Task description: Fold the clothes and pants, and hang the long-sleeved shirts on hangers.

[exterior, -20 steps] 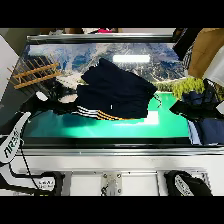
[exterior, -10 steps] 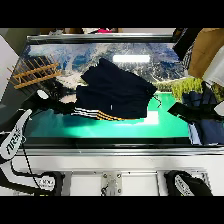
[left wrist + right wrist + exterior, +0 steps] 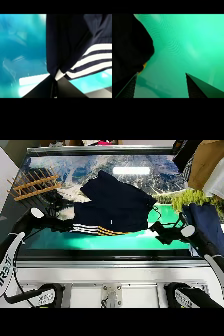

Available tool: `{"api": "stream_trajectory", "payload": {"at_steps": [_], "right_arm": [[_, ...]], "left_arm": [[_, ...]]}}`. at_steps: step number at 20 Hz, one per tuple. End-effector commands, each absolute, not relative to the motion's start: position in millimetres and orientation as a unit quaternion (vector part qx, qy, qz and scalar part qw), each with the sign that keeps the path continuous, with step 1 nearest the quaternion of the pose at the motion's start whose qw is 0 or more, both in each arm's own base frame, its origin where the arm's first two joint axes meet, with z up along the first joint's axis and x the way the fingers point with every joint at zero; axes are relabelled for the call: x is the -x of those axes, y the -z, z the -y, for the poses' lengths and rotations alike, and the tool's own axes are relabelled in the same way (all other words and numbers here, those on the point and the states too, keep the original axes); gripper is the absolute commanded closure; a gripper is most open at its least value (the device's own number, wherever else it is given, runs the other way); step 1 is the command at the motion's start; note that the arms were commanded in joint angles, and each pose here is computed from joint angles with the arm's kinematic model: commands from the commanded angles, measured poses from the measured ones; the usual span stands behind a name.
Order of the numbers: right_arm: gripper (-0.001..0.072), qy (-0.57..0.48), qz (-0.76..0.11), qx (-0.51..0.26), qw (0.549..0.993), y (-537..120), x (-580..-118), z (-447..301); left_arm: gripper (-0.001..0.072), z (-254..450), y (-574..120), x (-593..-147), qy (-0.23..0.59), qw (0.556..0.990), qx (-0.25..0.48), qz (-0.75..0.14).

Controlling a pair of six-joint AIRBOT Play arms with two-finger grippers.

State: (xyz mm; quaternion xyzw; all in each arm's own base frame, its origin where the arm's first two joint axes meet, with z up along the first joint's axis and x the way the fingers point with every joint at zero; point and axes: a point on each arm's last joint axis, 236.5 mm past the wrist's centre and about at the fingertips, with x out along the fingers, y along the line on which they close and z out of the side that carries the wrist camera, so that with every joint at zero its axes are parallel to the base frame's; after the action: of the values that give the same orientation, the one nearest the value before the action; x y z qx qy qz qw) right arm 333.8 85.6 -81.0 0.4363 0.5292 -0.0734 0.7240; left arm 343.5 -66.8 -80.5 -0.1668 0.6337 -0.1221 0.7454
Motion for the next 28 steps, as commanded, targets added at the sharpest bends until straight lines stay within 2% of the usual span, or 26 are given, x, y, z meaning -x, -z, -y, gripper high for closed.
{"api": "stream_trajectory", "payload": {"at_steps": [1, 5, 10, 15, 16, 17, 18, 20, 25, 26, 28], "right_arm": [[0.0064, 0.086, -0.484, -0.482, 0.725, 100.2, -368.7, -106.4], [0.0063, 0.048, -0.496, -0.451, 0.740, 102.6, -383.7, -129.0], [0.0062, 0.057, -0.505, -0.461, 0.727, 112.3, -383.1, -132.1], [0.0066, 0.063, -0.490, -0.462, 0.736, 110.7, -390.0, -126.5], [0.0186, 0.065, -0.484, -0.462, 0.741, 109.9, -392.8, -124.2], [0.0395, 0.067, -0.479, -0.462, 0.743, 109.3, -394.7, -122.4], [0.0514, 0.070, -0.471, -0.462, 0.748, 108.2, -398.2, -119.4], [0.0691, 0.073, -0.463, -0.460, 0.754, 107.2, -401.6, -115.9], [0.0693, 0.017, -0.468, -0.406, 0.785, 87.7, -403.9, -118.7], [0.0694, -0.012, -0.465, -0.384, 0.797, 67.3, -409.3, -118.4], [0.0693, -0.069, -0.458, -0.338, 0.819, 7.1, -417.8, -114.5]], "left_arm": [[0.0704, 67.8, 76.5, -332.2, 0.122, 0.747, 0.166, -0.632], [0.0704, 68.4, 76.5, -330.7, 0.124, 0.745, 0.167, -0.634], [0.0704, 68.4, 76.5, -330.7, 0.124, 0.745, 0.167, -0.634], [0.0704, 68.5, 76.5, -330.6, 0.124, 0.745, 0.167, -0.634], [0.0704, 68.5, 76.5, -330.6, 0.124, 0.745, 0.167, -0.634], [0.0704, 68.5, 76.5, -330.6, 0.124, 0.745, 0.167, -0.634], [0.0704, 68.5, 76.5, -330.6, 0.124, 0.745, 0.167, -0.634], [0.0704, 68.7, 76.5, -330.1, 0.124, 0.744, 0.167, -0.635], [0.0704, 70.5, 61.0, -334.2, 0.134, 0.745, 0.164, -0.632], [0.0704, 71.8, 42.0, -341.1, 0.144, 0.754, 0.158, -0.621], [0.0704, 72.9, -26.0, -363.6, 0.160, 0.797, 0.142, -0.564]]}}
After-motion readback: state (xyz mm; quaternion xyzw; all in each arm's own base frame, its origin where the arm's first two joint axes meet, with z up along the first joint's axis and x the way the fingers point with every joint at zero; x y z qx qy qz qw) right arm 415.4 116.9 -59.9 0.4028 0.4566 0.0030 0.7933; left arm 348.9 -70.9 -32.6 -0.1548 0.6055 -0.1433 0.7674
